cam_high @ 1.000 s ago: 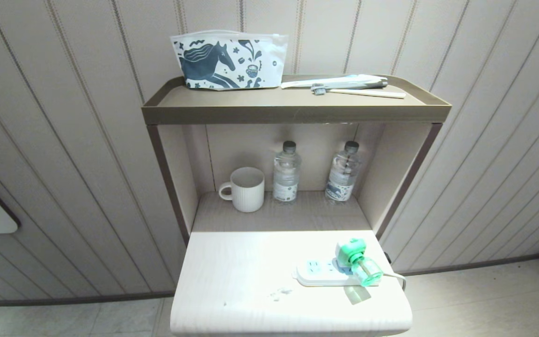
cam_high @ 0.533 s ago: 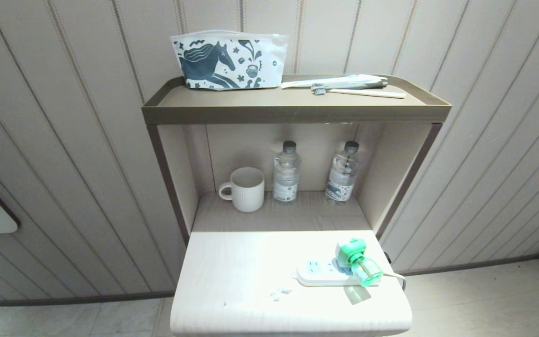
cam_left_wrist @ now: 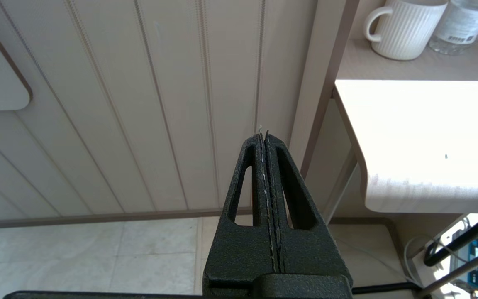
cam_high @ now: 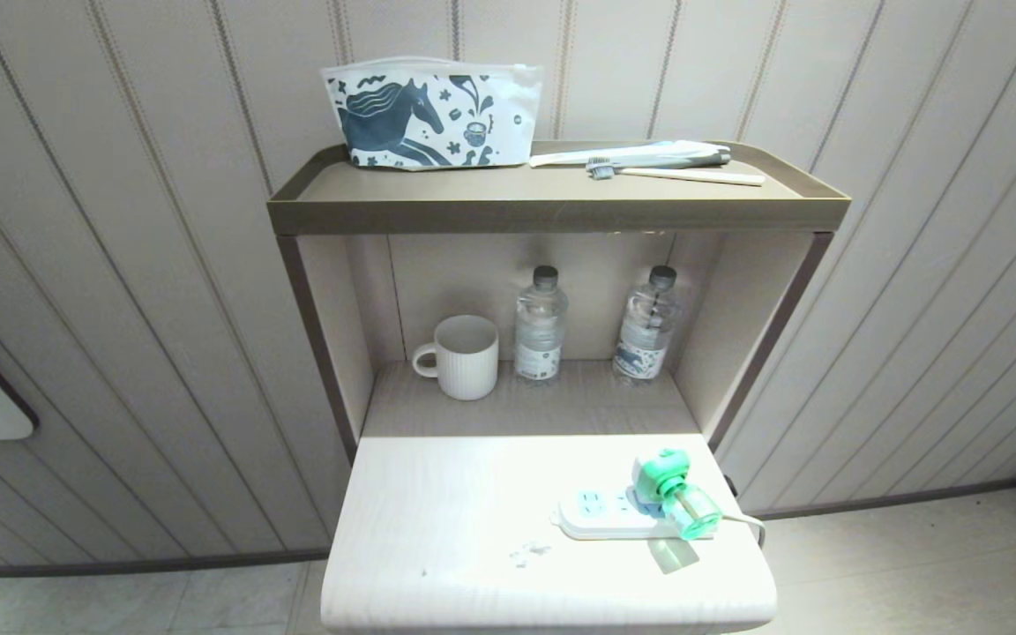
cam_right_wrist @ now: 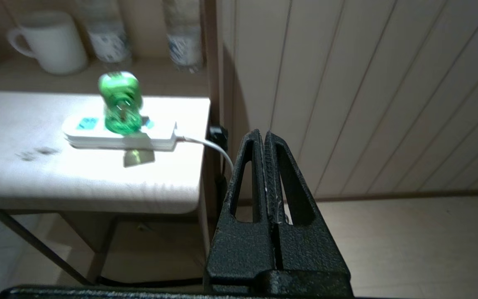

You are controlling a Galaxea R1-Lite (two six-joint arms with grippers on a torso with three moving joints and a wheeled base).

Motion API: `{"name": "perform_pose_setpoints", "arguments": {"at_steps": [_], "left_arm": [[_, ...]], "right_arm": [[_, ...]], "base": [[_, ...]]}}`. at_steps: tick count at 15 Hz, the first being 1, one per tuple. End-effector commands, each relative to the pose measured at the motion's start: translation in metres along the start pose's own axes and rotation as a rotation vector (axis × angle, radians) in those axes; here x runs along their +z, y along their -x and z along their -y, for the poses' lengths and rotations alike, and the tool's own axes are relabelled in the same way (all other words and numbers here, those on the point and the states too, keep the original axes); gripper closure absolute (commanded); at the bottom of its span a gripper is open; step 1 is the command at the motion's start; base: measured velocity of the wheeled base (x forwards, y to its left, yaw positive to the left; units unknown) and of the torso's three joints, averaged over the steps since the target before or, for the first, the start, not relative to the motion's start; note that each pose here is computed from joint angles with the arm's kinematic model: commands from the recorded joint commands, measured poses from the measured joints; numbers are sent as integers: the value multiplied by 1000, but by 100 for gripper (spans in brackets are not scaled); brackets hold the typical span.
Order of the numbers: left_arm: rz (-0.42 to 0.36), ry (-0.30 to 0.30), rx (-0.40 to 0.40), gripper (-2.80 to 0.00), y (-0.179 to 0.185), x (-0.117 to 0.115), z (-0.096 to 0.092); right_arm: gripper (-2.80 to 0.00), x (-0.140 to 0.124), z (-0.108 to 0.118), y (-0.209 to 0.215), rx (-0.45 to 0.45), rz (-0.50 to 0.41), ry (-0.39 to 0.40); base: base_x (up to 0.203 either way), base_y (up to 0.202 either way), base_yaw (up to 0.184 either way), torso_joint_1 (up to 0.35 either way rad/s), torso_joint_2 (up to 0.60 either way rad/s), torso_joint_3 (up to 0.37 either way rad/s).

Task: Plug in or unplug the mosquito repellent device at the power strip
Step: Hold the socket with your left hand and unplug it with your right hand

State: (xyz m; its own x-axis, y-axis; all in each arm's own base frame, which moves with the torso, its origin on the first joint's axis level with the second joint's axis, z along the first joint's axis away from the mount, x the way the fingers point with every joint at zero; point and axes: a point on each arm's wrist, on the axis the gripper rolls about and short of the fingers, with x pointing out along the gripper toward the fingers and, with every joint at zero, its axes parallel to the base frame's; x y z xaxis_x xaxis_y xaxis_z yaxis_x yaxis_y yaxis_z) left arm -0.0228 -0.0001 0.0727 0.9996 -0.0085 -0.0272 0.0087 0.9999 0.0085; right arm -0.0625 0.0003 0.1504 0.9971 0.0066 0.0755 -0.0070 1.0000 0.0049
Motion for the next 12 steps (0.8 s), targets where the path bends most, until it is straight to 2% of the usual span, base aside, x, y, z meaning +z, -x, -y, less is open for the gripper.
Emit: {"name": "perform_pose_setpoints", "arguments": {"at_steps": [1,6,9,12], "left_arm": [[-2,-2,1,0,0,0,0],[0,-4,1,0,0,0,0],[0,-4,-1,0,0,0,0],[0,-4,1,0,0,0,0]], "right_arm": [[0,47,-1,-2,23,-79,-8],[0,143,-2,-88,63,-262,-77],[0,181,-9,-156,163,-410,-138],[0,181,-41,-203,345,-744,-137]], "base": [[0,0,0,0,0,0],[0,0,0,0,0,0],[0,0,0,0,0,0],[0,0,0,0,0,0]]}}
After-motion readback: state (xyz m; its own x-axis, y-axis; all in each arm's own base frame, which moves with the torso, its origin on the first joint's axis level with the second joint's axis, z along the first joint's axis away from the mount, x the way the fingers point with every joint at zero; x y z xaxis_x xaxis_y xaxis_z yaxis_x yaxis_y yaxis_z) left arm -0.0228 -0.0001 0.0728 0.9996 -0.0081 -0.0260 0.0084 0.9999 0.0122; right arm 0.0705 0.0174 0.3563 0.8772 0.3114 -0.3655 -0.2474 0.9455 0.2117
